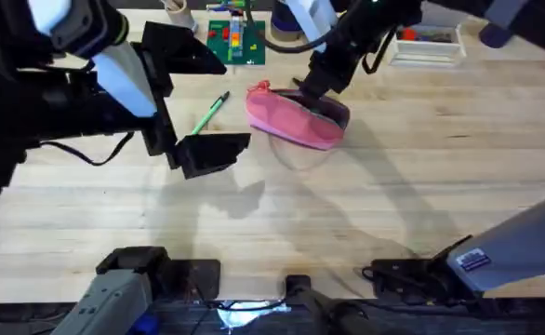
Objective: Unzip the bag, pick up the pens from the table one at a time and place them inside, then zip the bag closed.
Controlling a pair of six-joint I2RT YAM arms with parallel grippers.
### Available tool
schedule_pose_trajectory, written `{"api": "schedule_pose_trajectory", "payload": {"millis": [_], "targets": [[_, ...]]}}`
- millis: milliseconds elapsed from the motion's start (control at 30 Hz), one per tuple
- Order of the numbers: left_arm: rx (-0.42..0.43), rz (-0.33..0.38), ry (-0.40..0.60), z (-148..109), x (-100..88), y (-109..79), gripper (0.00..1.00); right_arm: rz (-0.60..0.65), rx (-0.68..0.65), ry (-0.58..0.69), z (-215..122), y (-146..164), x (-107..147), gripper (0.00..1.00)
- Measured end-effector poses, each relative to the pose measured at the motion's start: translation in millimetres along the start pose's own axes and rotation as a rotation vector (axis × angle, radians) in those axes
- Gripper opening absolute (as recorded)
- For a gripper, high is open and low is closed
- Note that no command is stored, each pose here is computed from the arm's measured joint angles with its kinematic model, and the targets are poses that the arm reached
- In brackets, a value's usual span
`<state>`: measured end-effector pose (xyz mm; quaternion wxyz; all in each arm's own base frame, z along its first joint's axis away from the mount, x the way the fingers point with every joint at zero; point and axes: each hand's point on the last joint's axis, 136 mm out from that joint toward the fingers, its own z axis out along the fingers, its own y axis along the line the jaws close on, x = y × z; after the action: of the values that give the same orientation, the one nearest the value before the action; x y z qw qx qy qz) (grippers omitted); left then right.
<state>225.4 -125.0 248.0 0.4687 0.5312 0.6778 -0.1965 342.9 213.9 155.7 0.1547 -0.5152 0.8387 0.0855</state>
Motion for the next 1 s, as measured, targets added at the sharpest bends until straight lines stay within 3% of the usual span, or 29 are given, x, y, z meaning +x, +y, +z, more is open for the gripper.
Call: {"api": "schedule_pose_trajectory", "payload": {"millis": [267, 433, 600, 933, 967, 1000], "targets": [[0.000, 0.000, 0.000, 0, 0.0, 0.0, 0.993, -0.017, -0.006, 0.002, 15, -3, 0, 0.032], [0.000, 0.000, 0.000, 0, 0.0, 0.0, 0.994, -0.016, -0.050, 0.059, 52, -4, 7, 0.032], [0.000, 0.000, 0.000, 0, 0.0, 0.0, 0.994, -0.023, -0.062, 0.075, 68, -6, 9, 0.033], [0.000, 0.000, 0.000, 0, 0.0, 0.0, 0.994, -0.024, -0.067, 0.082, 72, -6, 11, 0.038], [0.000, 0.000, 0.000, 0, 0.0, 0.0, 0.994, -0.023, -0.067, 0.081, 72, -6, 11, 0.087], [0.000, 0.000, 0.000, 0, 0.0, 0.0, 0.994, -0.024, -0.067, 0.081, 72, -6, 10, 0.229]]}}
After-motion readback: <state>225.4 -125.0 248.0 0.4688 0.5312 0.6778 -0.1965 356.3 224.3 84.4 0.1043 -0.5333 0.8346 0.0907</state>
